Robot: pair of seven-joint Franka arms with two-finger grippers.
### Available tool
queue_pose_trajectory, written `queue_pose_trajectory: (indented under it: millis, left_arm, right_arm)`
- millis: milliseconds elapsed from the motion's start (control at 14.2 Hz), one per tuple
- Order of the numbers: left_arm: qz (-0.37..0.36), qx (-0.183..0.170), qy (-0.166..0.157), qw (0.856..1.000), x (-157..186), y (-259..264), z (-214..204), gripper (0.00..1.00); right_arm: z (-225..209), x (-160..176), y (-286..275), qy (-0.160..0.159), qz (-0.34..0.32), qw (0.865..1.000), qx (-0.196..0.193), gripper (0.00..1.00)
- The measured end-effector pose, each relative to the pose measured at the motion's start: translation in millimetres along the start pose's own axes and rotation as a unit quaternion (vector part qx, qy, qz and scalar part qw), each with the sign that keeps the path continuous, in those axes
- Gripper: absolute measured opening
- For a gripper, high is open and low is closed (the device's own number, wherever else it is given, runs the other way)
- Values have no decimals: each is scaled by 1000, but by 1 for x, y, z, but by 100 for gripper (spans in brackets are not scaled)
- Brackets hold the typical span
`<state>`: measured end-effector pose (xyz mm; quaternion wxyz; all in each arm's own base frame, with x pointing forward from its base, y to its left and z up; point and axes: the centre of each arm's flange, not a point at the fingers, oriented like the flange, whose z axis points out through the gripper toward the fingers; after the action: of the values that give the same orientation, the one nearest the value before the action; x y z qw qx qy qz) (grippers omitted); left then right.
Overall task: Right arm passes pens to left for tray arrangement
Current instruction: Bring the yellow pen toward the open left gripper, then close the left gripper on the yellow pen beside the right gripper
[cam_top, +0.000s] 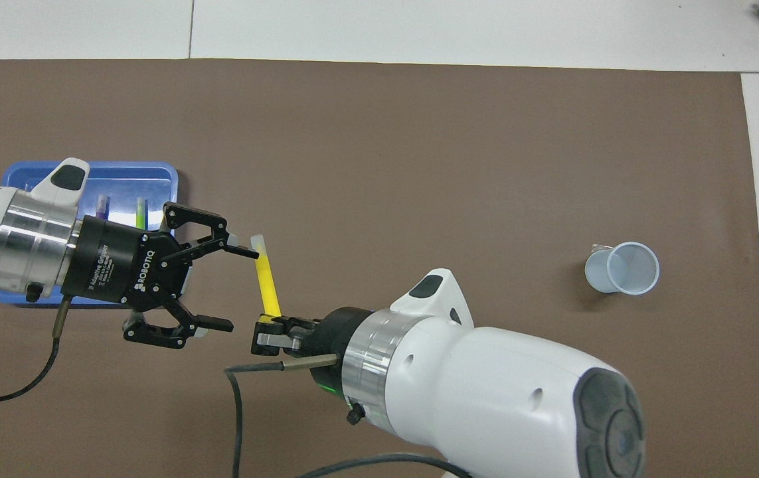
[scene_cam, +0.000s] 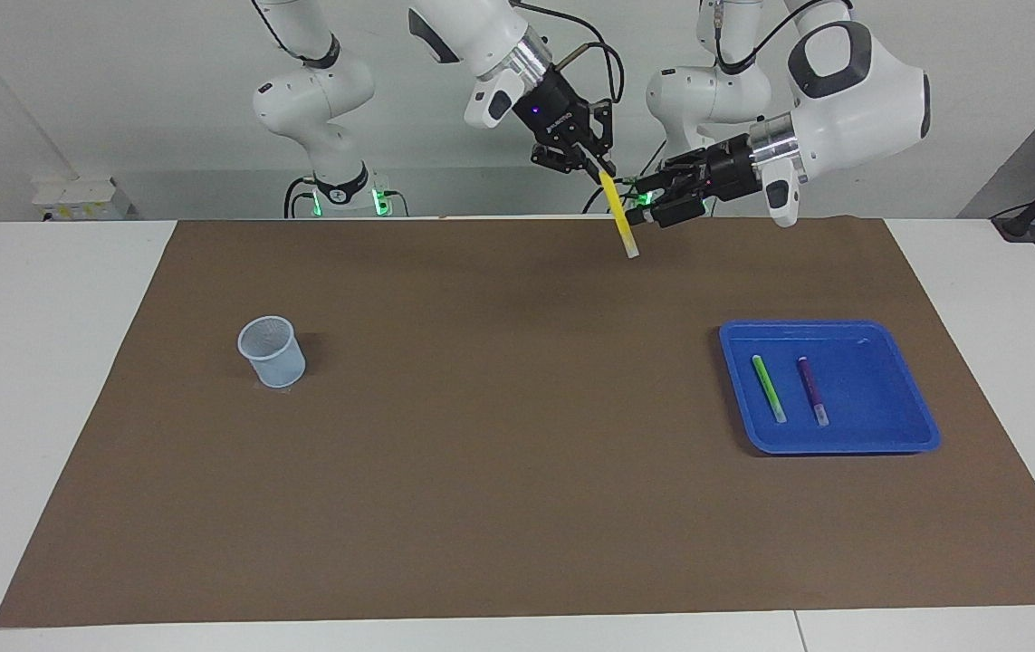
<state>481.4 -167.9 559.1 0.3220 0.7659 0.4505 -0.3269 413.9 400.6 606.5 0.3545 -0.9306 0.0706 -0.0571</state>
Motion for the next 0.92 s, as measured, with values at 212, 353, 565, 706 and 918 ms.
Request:
queue_pose_trajectory:
  millis: [212,353,565,706,918]
  left_arm:
    - [3,-3,10,1000,-3,-1,22,93]
    - [4,-1,10,1000,-5,-2,26,90]
    - [5,-3,11,1000,-6,-2,25,67]
    - [6,-4,11,1000,-7,-2,24,59]
    - [5,-5,12,1000,-7,-2,23,50]
  right_arm:
    - [0,0,0,0,0,1000,0,18]
    - [0,0,0,0,-1,1000,0,18]
    - [0,0,0,0,-1,1000,0,18]
    - [0,0,0,0,-1,1000,0,18]
    - [1,-1,0,-1,-2,1000,0,18]
